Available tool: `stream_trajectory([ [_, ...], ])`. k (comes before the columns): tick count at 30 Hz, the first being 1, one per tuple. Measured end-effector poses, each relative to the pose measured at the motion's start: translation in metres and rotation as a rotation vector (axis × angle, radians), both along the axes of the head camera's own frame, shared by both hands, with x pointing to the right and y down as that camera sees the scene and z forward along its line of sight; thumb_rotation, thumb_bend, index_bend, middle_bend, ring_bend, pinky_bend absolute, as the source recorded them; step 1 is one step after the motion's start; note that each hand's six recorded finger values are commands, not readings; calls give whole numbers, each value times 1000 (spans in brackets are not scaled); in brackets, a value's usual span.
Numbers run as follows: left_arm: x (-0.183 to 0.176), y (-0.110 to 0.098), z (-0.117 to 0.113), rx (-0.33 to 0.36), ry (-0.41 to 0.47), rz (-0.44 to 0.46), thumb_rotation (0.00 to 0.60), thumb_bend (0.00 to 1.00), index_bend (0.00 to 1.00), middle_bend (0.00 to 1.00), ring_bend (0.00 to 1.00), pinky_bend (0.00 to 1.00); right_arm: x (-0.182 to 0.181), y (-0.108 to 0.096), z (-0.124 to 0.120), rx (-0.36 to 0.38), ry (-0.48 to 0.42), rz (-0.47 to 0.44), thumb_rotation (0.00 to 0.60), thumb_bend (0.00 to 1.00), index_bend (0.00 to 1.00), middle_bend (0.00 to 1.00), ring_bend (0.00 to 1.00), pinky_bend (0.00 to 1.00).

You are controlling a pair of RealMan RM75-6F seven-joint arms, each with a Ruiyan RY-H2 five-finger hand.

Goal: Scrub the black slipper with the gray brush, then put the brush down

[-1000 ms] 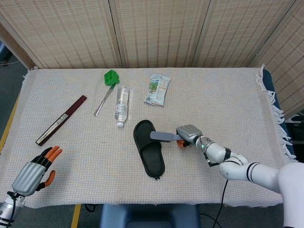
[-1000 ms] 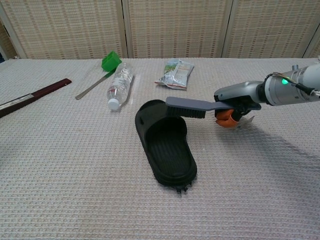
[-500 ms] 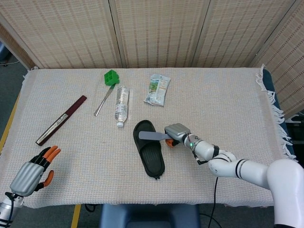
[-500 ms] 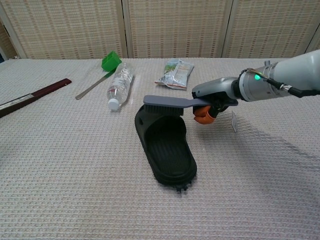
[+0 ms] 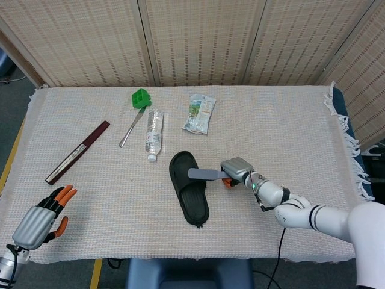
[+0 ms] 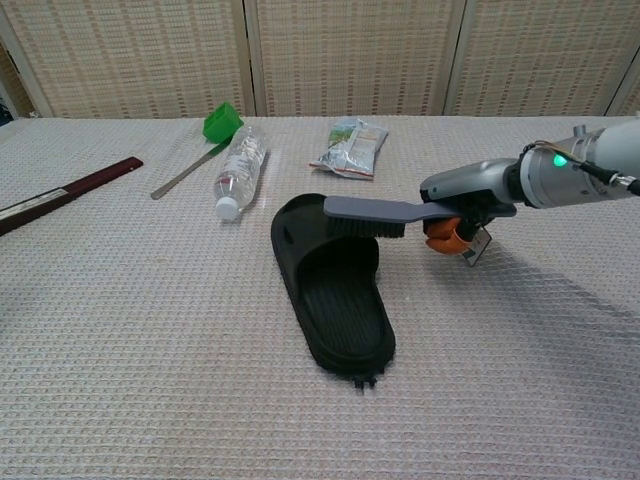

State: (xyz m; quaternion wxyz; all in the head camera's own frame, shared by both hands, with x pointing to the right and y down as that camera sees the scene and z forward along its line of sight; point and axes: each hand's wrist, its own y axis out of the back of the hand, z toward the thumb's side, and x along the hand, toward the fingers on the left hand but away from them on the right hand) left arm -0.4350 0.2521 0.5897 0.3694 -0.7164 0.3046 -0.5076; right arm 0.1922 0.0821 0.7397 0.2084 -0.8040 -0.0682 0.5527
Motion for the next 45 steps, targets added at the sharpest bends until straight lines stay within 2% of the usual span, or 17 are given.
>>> stream_trajectory([
  [5, -1, -1, 0, -1, 2, -6, 600, 597, 0, 0, 50, 296, -2, -3, -1, -2, -7, 17, 600, 615, 1000, 964, 963, 1000],
  [16, -3, -1, -5, 13, 13, -9, 600, 597, 0, 0, 50, 299, -56, -10, 6, -23, -64, -10, 600, 615, 1000, 963, 963, 1000],
  [20, -2, -1, -5, 13, 14, -6, 600, 598, 0, 0, 50, 299, -50, -10, 4, -13, -53, -20, 600, 615, 1000, 964, 963, 1000],
  [31, 3, 1, 0, 1, 7, 9, 600, 597, 0, 0, 50, 299, 4, -8, -4, 2, 16, 21, 600, 615, 1000, 964, 963, 1000],
  [45, -1, -2, -2, 9, 9, -6, 600, 597, 0, 0, 50, 299, -44, -9, 2, -6, -54, -6, 600, 614, 1000, 964, 963, 1000],
])
